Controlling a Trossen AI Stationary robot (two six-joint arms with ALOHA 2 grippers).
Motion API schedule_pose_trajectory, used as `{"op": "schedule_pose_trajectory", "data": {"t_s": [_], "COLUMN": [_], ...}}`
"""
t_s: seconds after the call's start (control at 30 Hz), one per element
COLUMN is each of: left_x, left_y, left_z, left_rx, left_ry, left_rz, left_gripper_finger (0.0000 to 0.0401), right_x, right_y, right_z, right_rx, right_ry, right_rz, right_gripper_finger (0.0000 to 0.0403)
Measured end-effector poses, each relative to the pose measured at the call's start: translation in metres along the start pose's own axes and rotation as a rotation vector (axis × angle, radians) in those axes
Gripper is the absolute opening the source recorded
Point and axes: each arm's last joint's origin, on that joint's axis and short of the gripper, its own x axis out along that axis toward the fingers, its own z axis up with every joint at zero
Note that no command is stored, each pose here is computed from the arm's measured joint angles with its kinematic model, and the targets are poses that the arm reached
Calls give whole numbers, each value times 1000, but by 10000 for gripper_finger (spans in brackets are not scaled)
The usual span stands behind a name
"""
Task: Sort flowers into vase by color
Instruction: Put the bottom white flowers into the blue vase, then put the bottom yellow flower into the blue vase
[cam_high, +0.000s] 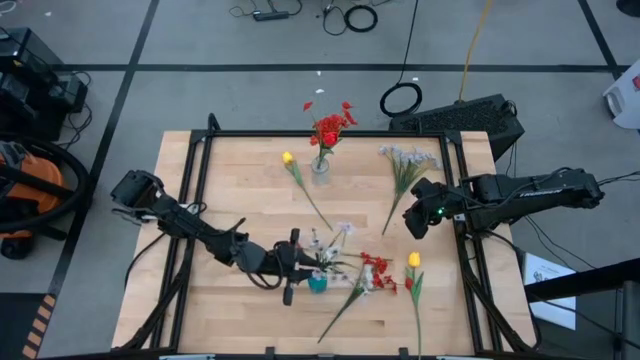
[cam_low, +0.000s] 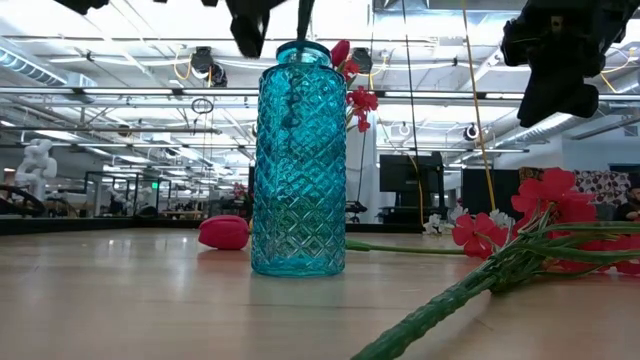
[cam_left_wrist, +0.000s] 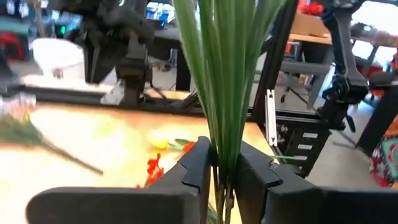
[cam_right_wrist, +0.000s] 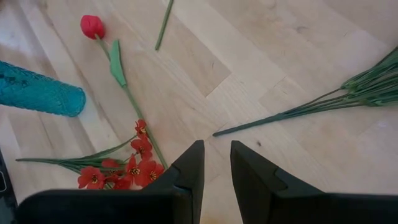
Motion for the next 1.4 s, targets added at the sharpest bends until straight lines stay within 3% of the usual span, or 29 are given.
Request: {"op": "schedule_pose_trajectory", "data": {"t_s": [0.53,0.67,1.03,1.2,1.4], "left_x": [-2,-13,-65,-88,-118], "left_y": [4,6,20,34,58], "left_z": [-7,2,39,44,37], "left_rx": [-24,-81,-24,-90,-152], "left_ry": [106,170,322,392,570], "left_rz": [10,29,90,250,484], "left_gripper_finger": [208,216,216,216,195], "right_x": [0,0,-1,0,14], "right_y": [-1,-1,-3,-3,6], "right_z": [2,2,5,5,0], "right_rx": [55,98,105,207,305], "right_ry": [-56,-58,-170,-165,-67], "right_rz": [-49,-48,-120,-110,-108], "right_gripper_finger": [70,70,70,65,7]}}
